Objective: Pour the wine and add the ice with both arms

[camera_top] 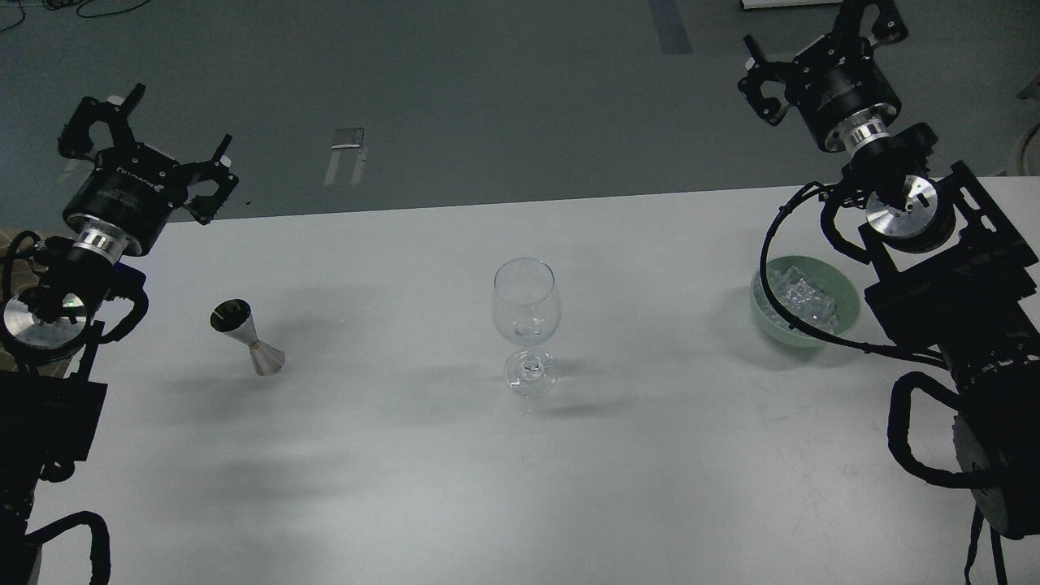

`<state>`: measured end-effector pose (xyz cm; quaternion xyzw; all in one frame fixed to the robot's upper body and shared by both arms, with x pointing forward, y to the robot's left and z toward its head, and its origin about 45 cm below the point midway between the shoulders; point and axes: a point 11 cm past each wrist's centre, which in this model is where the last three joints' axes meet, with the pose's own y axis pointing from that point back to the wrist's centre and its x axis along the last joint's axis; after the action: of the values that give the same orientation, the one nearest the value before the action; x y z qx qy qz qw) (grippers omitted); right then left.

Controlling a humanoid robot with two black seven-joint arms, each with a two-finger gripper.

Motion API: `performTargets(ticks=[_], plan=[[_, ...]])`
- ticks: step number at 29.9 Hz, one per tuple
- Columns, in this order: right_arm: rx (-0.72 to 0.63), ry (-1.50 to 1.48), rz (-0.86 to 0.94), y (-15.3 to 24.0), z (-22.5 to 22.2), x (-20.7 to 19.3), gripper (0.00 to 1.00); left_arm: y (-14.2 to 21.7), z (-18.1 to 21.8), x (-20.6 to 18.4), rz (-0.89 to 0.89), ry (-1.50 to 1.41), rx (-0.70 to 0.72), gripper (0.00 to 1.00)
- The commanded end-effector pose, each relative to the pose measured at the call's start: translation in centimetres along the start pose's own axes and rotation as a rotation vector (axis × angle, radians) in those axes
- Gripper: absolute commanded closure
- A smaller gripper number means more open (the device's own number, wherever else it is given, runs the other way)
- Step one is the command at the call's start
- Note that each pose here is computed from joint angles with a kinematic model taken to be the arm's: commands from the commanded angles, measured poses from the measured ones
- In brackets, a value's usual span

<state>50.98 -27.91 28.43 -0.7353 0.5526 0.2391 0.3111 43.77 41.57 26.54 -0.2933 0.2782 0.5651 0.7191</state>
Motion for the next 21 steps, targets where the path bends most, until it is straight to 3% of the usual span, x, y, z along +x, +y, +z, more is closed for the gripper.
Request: performTargets(ticks=[1,13,21], plan=[[0.009,-0.015,0.001,0.0,0.1,-0.1,0.0,0.0,-0.3,0.1,0.002,-0.005,0.009,0.02],[0.009,-0.001,0.004,0.0,-0.5,0.1,0.0,-0.3,0.5,0.0,0.005,-0.017,0.004,0.02],[0.035,0.025,0.005,0.1,-2.3,0.5,0.0,-1.1,3.0,-1.3,-0.017,-0.087,-0.016,0.02]])
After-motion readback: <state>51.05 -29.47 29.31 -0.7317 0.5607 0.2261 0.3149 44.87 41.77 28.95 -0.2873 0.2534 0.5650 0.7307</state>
